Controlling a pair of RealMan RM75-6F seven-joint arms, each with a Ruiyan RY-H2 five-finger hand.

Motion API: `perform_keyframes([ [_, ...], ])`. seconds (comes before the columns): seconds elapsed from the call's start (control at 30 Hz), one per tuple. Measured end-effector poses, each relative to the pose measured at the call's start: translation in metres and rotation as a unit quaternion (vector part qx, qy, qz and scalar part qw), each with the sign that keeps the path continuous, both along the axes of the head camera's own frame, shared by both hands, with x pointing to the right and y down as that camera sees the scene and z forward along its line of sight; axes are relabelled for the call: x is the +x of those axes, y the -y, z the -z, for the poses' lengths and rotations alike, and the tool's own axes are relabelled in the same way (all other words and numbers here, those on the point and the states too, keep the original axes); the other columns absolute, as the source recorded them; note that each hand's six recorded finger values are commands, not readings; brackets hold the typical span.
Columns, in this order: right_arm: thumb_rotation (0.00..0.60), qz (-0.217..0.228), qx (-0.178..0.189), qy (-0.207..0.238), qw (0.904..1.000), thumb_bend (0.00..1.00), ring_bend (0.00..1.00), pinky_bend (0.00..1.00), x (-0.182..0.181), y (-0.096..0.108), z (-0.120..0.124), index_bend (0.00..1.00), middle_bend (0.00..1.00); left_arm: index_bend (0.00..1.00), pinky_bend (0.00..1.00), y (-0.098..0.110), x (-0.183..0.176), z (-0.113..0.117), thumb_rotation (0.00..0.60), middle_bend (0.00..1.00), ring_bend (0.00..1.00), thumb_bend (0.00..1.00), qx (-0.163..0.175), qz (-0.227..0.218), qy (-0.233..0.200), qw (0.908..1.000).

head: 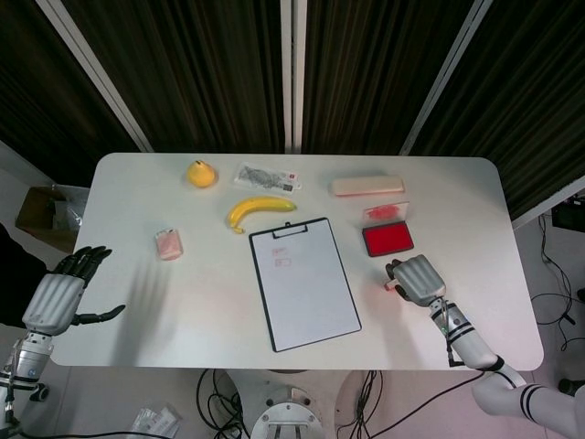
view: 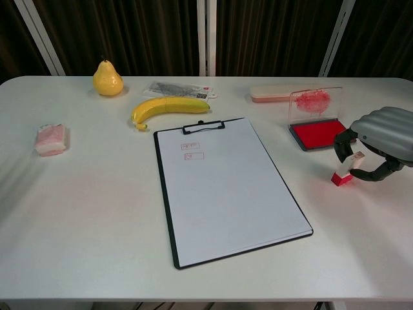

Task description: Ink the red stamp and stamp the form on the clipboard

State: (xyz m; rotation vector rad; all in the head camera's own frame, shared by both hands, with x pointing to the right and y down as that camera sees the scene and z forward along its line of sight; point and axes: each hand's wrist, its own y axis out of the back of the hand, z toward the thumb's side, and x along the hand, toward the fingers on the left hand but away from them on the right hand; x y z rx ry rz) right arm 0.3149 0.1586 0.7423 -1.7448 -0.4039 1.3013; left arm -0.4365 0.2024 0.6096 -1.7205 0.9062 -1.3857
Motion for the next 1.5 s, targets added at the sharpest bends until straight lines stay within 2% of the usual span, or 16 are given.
perform_keyframes([
  [0.23,0.600,-0.005,0.001,0.003,1.0000,0.35,0.79,0.96,0.002,0.002,0.001,0.61,0.52,0.11,0.19,0.000,0.000,0.000,0.248,0.09,0.09,0.11,-0.001,0.000,0.000,1.0000],
  [0.4,0.600,-0.018,0.010,0.014,0.9997,0.35,0.79,0.96,0.006,0.012,0.010,0.62,0.53,0.11,0.19,0.000,0.000,0.000,0.246,0.09,0.09,0.11,-0.001,-0.001,0.000,1.0000],
  [0.57,0.600,-0.040,0.029,0.018,0.9986,0.36,0.79,0.96,0.016,0.037,0.025,0.63,0.54,0.11,0.19,0.001,0.000,0.000,0.247,0.09,0.09,0.11,-0.001,-0.002,-0.001,1.0000],
  [0.7,0.600,-0.065,0.026,0.020,0.9974,0.36,0.80,0.96,0.019,0.058,0.025,0.63,0.54,0.11,0.19,0.001,0.002,0.000,0.246,0.09,0.09,0.10,0.000,-0.003,-0.003,1.0000],
  [0.93,0.600,-0.105,-0.002,-0.001,0.9945,0.36,0.80,0.96,0.024,0.094,0.004,0.63,0.54,0.11,0.19,0.002,0.001,0.001,0.248,0.09,0.09,0.10,0.000,-0.003,0.000,1.0000],
  [1.07,0.600,-0.115,-0.015,0.002,0.9932,0.37,0.79,0.96,0.011,0.109,-0.011,0.63,0.54,0.11,0.19,0.003,-0.001,0.001,0.248,0.09,0.09,0.11,0.000,-0.001,0.002,1.0000],
  [1.5,0.600,-0.108,-0.032,-0.012,0.9936,0.37,0.80,0.96,-0.004,0.109,-0.032,0.64,0.55,0.11,0.19,0.003,-0.003,-0.003,0.246,0.09,0.09,0.11,-0.005,0.001,0.002,1.0000],
])
